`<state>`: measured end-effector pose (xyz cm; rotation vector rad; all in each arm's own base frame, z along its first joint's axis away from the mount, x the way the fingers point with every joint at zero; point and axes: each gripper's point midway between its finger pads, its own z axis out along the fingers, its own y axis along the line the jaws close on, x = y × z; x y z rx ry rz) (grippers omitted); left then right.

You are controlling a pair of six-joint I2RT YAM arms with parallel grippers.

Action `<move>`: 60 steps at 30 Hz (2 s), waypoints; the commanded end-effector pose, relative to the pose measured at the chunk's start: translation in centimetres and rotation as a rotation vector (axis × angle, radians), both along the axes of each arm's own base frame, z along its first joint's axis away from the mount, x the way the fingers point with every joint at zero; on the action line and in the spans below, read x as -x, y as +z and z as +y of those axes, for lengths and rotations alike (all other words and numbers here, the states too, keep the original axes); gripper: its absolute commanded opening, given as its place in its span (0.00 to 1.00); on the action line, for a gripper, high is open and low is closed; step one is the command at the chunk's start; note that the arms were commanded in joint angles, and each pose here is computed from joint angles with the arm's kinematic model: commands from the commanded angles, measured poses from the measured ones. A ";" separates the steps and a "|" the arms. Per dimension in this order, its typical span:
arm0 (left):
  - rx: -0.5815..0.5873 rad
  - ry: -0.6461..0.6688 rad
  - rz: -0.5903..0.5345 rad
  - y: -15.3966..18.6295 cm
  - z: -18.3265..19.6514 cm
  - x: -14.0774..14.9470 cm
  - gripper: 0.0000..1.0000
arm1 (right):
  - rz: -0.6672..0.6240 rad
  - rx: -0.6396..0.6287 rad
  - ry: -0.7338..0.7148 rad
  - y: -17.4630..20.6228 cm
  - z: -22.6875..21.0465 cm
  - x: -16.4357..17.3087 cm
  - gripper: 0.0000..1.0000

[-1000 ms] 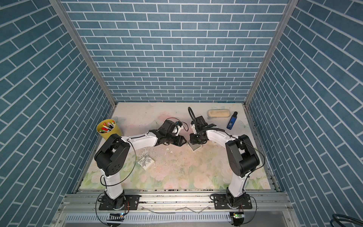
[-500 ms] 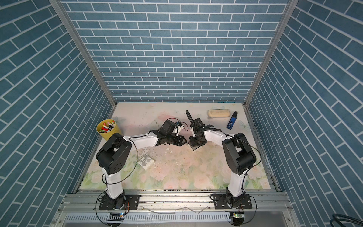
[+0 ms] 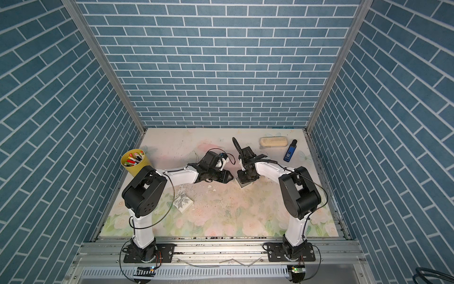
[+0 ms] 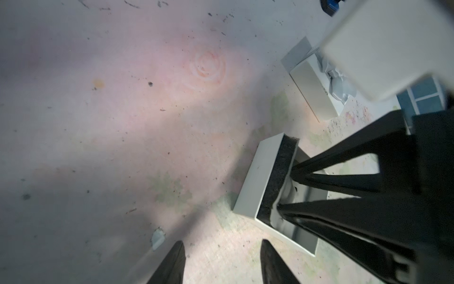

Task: Take the necklace out of the lift-off lid jewelry box
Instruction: Place the inner lining in the jewelry box.

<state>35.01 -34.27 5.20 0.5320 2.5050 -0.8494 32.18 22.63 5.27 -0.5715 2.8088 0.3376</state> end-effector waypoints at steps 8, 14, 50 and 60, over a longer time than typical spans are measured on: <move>0.018 0.007 0.014 -0.3 0.1 0.0 0.51 | -0.065 -0.021 0.012 3.2 0.7 -1.2 0.36; 0.018 0.006 0.016 -0.4 0.1 0.0 0.50 | -0.072 -0.035 0.019 2.2 1.7 -2.4 0.34; -0.025 0.032 -0.046 1.1 0.9 -1.0 0.53 | -0.097 -0.010 0.022 2.4 0.3 -1.4 0.45; -0.025 0.025 -0.141 4.0 0.2 -2.2 0.59 | -0.162 -0.040 -0.138 7.2 -6.8 -4.3 0.57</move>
